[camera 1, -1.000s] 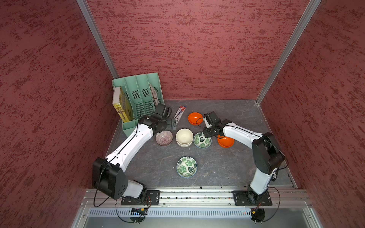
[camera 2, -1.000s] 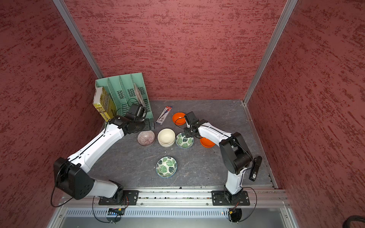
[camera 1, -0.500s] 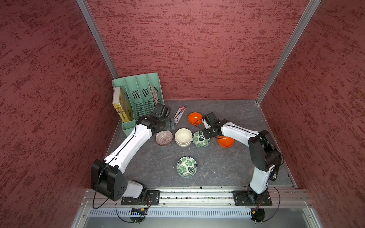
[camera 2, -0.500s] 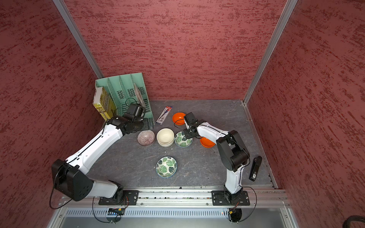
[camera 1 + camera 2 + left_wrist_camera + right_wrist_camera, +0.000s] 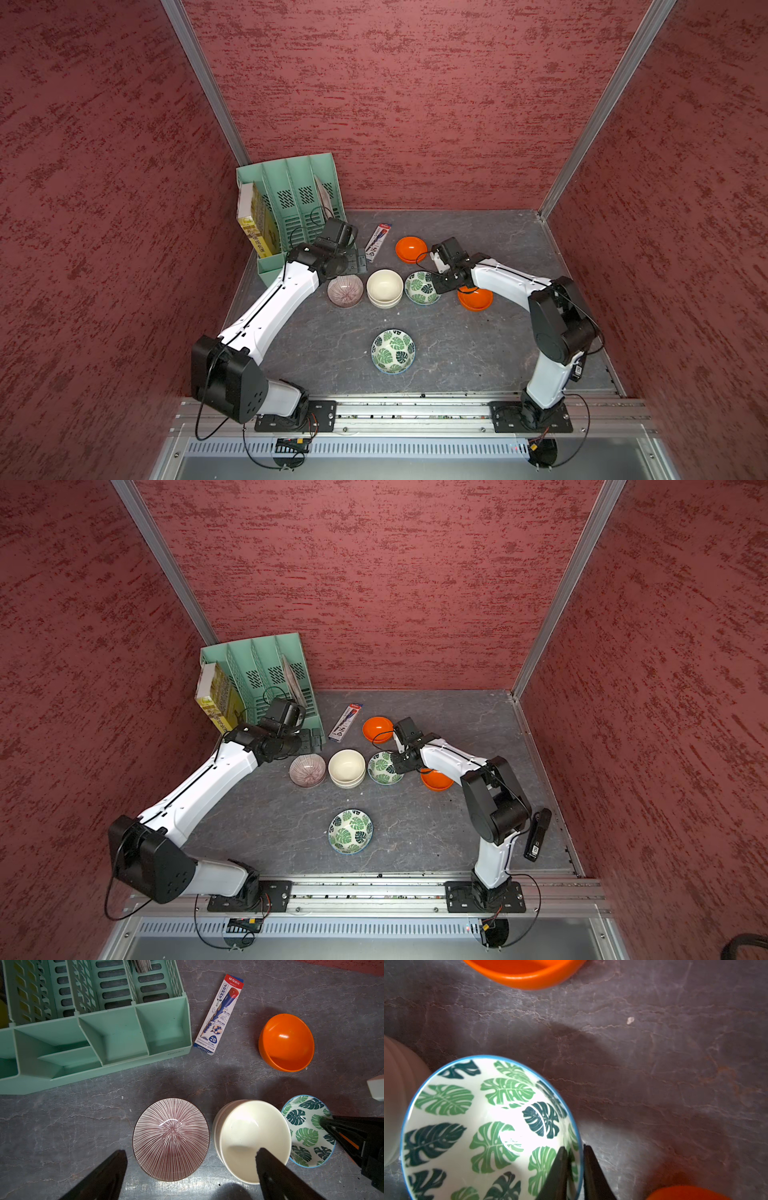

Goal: Stack the bowls
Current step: Adjust the bowl at the center of the board.

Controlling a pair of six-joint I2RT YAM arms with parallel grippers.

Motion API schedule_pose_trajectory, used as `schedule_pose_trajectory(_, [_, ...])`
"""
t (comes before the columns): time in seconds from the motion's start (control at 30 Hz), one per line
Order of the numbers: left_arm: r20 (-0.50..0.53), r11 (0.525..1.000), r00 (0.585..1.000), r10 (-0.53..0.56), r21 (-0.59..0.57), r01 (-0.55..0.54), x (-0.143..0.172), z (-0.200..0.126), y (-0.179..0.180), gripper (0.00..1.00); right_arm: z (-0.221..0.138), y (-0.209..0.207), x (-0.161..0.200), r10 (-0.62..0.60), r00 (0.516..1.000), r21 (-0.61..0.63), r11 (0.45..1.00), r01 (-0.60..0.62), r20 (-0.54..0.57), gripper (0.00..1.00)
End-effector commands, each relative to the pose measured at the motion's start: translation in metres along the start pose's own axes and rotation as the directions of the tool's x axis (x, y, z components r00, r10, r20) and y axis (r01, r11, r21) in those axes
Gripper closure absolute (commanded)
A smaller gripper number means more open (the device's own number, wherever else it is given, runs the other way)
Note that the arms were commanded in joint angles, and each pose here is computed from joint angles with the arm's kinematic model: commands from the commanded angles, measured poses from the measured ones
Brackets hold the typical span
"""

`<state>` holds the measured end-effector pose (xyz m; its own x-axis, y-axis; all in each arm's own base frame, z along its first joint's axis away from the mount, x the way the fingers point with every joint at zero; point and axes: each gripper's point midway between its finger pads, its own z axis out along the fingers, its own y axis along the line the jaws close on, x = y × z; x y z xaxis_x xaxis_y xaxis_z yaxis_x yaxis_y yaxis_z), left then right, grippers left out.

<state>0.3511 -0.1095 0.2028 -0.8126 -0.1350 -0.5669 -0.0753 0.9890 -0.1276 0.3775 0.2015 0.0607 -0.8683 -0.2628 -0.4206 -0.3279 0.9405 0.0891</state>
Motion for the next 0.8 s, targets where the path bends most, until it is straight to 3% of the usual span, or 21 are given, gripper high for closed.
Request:
schedule_pose_trajectory(0.0, [0.022, 1.0, 1.0, 0.003, 0.013, -0.003, -0.004, -0.003, 0.0, 0.0, -0.01, -0.006, 0.002, -0.003, 1.0, 0.005, 1.0, 0.003, 0.004, 0.84])
schedule_pose_trajectory(0.43, [0.02, 1.0, 1.0, 0.002, 0.013, -0.003, -0.004, -0.001, 0.0, 0.0, -0.017, 0.002, 0.016, -0.005, 1.0, -0.051, 0.999, 0.004, -0.008, 0.87])
schedule_pose_trajectory(0.77, [0.023, 1.0, 1.0, 0.002, 0.01, -0.003, -0.004, -0.003, 0.001, 0.0, -0.004, -0.005, 0.023, -0.002, 0.999, -0.013, 1.0, 0.001, -0.05, 0.87])
